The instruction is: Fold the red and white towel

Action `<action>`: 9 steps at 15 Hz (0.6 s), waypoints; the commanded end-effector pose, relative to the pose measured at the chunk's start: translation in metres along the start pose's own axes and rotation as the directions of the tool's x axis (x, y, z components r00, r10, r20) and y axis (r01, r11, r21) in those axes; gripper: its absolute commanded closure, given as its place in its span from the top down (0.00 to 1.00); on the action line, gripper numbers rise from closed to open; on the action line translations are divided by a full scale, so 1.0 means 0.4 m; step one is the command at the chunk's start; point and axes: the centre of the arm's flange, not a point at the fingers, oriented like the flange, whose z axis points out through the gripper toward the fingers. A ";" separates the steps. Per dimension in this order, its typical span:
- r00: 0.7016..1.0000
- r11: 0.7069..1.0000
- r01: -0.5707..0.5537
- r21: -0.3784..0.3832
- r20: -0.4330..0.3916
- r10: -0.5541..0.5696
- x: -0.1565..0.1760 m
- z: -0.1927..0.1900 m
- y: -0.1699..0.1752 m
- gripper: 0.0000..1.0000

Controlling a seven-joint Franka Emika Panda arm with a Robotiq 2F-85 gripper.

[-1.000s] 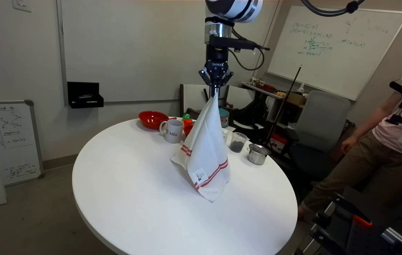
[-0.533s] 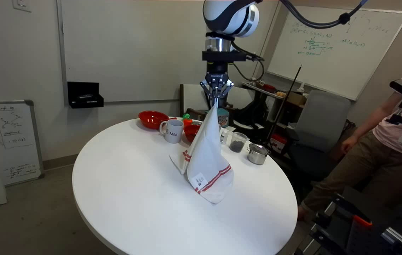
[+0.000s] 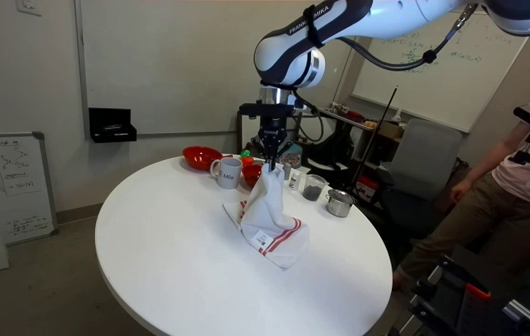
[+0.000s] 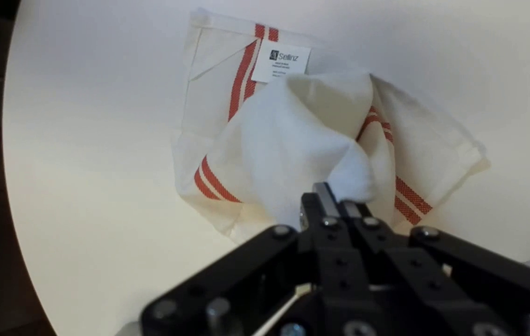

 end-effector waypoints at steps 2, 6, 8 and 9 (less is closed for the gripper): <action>0.970 0.969 -0.243 0.035 0.039 0.242 -0.016 0.086 -0.014 0.00; 0.898 0.897 -0.440 0.038 0.034 0.439 0.013 0.186 0.033 0.00; 0.848 0.848 -0.530 0.024 0.030 0.529 0.020 0.248 0.059 0.00; 0.819 0.819 -0.574 0.014 0.030 0.573 0.023 0.279 0.069 0.00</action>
